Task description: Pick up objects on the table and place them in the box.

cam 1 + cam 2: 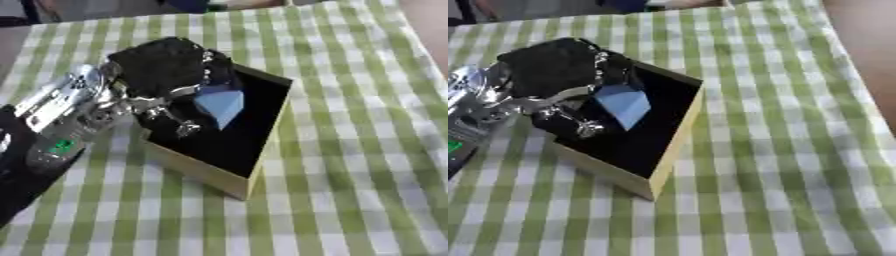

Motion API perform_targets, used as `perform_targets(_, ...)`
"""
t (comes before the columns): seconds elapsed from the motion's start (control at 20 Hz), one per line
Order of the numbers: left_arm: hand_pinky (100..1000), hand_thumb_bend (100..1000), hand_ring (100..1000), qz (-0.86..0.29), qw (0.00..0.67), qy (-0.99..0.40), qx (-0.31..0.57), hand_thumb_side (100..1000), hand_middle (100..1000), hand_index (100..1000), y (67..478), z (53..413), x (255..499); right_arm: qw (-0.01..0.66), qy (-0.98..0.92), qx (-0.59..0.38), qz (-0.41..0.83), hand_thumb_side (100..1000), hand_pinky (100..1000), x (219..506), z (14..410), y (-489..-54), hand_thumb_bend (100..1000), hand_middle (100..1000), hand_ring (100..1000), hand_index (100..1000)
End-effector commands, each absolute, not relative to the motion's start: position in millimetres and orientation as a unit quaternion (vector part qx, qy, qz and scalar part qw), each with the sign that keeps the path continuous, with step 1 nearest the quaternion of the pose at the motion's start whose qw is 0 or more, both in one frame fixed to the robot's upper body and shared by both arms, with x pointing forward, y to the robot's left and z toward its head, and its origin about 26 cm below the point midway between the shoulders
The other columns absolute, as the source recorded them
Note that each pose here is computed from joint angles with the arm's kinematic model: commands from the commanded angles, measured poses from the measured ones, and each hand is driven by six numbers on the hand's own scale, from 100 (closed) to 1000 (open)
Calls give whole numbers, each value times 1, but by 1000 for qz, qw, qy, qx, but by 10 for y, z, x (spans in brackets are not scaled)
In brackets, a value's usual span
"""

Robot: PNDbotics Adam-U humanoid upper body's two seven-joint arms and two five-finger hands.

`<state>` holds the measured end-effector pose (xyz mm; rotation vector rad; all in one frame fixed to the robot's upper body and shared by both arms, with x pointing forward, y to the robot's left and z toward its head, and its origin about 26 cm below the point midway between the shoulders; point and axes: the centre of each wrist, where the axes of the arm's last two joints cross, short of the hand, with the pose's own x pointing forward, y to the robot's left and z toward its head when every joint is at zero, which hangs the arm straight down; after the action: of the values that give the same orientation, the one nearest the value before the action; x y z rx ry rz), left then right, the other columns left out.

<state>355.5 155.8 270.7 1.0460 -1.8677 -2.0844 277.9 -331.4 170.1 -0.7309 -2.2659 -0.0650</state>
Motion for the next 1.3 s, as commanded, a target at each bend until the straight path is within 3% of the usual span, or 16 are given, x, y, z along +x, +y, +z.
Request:
perform_targets(0.05,584,246,476,-701,70,-612,359,100,400,514,1572,2713,3612,356,-889,-286,-21,1000,681,2763,1785,-3313,100,666,716,849)
perform_targets(0.3,621,299,507,-706,68,-604,364,100,446,564,1564,2662,3654,357,-889,-286,-22,1000,681,2764,1782,-3309,100,663,716,849)
perform_targets(0.35,679,365,578,-708,67,-602,364,127,522,659,1562,2651,3657,358,-889,-286,-22,1000,681,2764,1781,-3308,100,663,716,849)
perform_targets(0.4,700,390,603,-710,66,-599,364,149,549,688,1560,2642,3658,358,-889,-286,-22,1000,681,2764,1780,-3308,100,662,716,849)
perform_targets(0.45,764,466,705,-714,66,-594,365,220,648,779,1562,2632,3659,358,-889,-286,-22,1000,681,2764,1780,-3308,100,662,716,849)
perform_targets(0.6,803,567,794,-724,69,-578,370,341,748,841,1577,2631,3658,359,-888,-286,-22,1000,682,2762,1775,-3310,100,661,716,849)
perform_targets(0.7,812,603,805,-729,73,-570,372,385,761,851,1586,2634,3654,360,-888,-286,-22,1000,682,2761,1772,-3309,100,661,717,849)
perform_targets(0.75,821,659,819,-732,75,-566,371,445,776,862,1590,2636,3650,360,-888,-286,-22,1000,682,2761,1771,-3309,100,661,717,849)
perform_targets(0.95,840,808,853,-735,80,-559,376,547,809,886,1626,2684,3629,361,-887,-287,-22,1000,683,2757,1766,-3312,100,661,717,849)
perform_targets(1.3,846,888,869,-723,104,-561,389,600,821,892,1761,2777,3639,361,-887,-287,-24,1000,683,2754,1762,-3318,100,660,718,849)
